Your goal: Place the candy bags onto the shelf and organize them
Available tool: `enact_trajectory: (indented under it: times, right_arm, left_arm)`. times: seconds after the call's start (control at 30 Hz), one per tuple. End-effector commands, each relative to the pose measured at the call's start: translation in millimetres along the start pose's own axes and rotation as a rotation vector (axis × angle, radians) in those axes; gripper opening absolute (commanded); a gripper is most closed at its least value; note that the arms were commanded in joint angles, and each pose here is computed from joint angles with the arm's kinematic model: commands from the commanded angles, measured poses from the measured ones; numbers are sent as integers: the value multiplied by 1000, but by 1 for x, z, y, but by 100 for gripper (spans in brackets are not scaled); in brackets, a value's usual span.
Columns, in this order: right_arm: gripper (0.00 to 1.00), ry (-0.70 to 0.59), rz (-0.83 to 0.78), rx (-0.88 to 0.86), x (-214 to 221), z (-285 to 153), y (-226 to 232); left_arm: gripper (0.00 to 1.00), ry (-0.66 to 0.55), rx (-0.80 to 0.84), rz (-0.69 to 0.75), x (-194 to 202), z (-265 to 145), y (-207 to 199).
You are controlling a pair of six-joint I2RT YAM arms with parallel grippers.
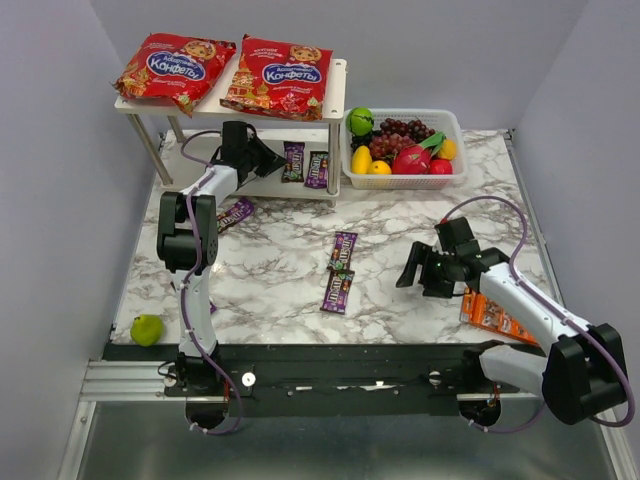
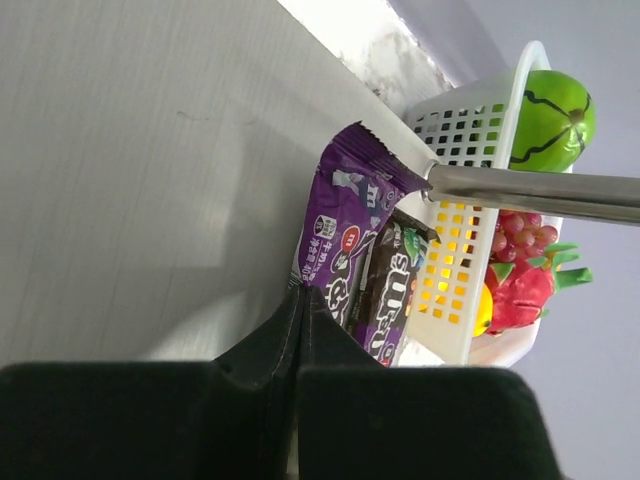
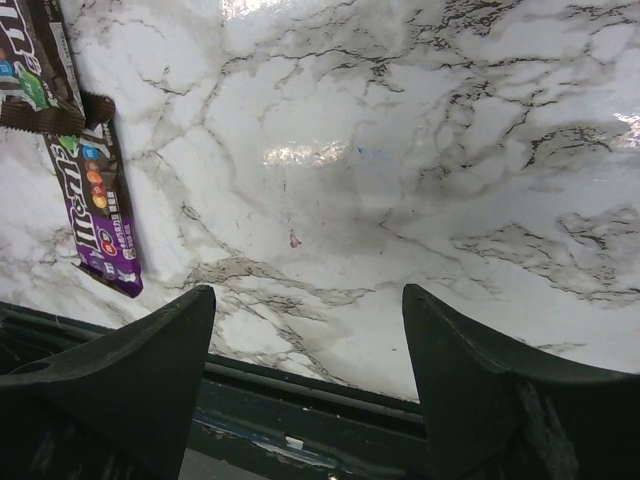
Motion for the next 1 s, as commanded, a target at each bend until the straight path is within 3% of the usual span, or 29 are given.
enact_trajectory:
  times: [0.0,0.17,0.63,0.73,0.8,0.97]
  right_arm:
    - [84,-20,12,25,-8,-2,1]
    - [84,-12,17,21,-8,0,1]
    - [84,-7,41,4,-1,2,0]
    - [84,-8,45,0,1,1,-1]
    - [84,-8,45,0,3,1,-1]
    - [84,-11,47,-6,6,-1,-2]
  left_arm:
    - [11,21,49,1,-3,1,0]
    - [0,58,57,30,-2,1,2]
    - [3,81,27,59,-3,-6,10]
    - [18,82,22,64,-5,-6,10]
    - [36,76,19,69,-7,-9,8]
    - [60,47,18,66,-5,-24,2]
Point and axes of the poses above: each gripper's point midway between its finger pads, its own z axis out along the fingers, its own y axis along the line the jaws close on, x = y × z, the point moved 7 cm from there along -z, back along the fingers, and after that the axes turned 5 degrees about -z, right-handed, at the moved point
